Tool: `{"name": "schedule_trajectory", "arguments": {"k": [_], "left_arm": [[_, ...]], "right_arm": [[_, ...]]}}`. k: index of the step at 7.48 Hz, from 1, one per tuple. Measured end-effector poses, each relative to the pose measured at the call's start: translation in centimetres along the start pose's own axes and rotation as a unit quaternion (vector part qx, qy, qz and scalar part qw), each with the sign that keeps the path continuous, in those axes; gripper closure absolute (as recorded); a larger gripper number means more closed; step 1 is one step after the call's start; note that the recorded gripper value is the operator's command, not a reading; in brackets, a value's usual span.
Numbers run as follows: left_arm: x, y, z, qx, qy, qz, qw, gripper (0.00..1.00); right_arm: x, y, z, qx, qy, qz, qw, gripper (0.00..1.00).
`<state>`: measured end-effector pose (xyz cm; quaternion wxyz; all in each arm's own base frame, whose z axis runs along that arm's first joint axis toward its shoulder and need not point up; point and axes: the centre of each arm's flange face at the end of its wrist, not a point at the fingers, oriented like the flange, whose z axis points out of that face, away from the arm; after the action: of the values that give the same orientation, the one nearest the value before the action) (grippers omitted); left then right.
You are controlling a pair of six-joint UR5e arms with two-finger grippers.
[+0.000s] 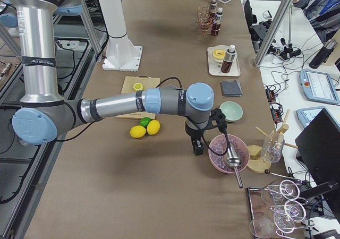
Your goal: Place tea on tray
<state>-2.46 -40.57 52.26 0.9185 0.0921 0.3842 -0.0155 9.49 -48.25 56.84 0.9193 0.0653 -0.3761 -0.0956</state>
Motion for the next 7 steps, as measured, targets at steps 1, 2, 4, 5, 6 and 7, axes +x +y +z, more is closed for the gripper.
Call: {"name": "schedule_trajectory", "arguments": {"k": [1,2,4,5,6,7], "left_arm": [[-1.1,0.5,0.6,0.004,0.001,0.001,1.0,0.03],[-2.0,0.8,1.2,0.002,0.001,-0.002,1.0,0.03],[-2.6,1.1,1.7,-0.002,0.001,-0.005,1.0,0.03],[-2.6,1.1,1.6,-0.001,0.001,-0.004,1.0,0.03],[-2.4,1.0,1.5,0.001,0.001,-0.002,1.0,0.03],[-2.2,0.7,1.4,0.003,0.002,0.0,1.0,0.03]], "right_arm": [[0.4,0.7,-0.2,0.002,0.0,0.004,1.0,0.0],[0.7,1.2,-0.2,0.002,0.0,0.002,1.0,0.0],[1.2,1.6,0.3,-0.003,-0.002,-0.001,1.0,0.0],[1.3,1.7,0.4,-0.004,-0.002,0.0,1.0,0.0],[1.5,1.7,0.6,-0.005,-0.002,0.002,1.0,0.0],[1.6,1.6,0.7,-0.007,-0.002,0.004,1.0,0.0]]}}
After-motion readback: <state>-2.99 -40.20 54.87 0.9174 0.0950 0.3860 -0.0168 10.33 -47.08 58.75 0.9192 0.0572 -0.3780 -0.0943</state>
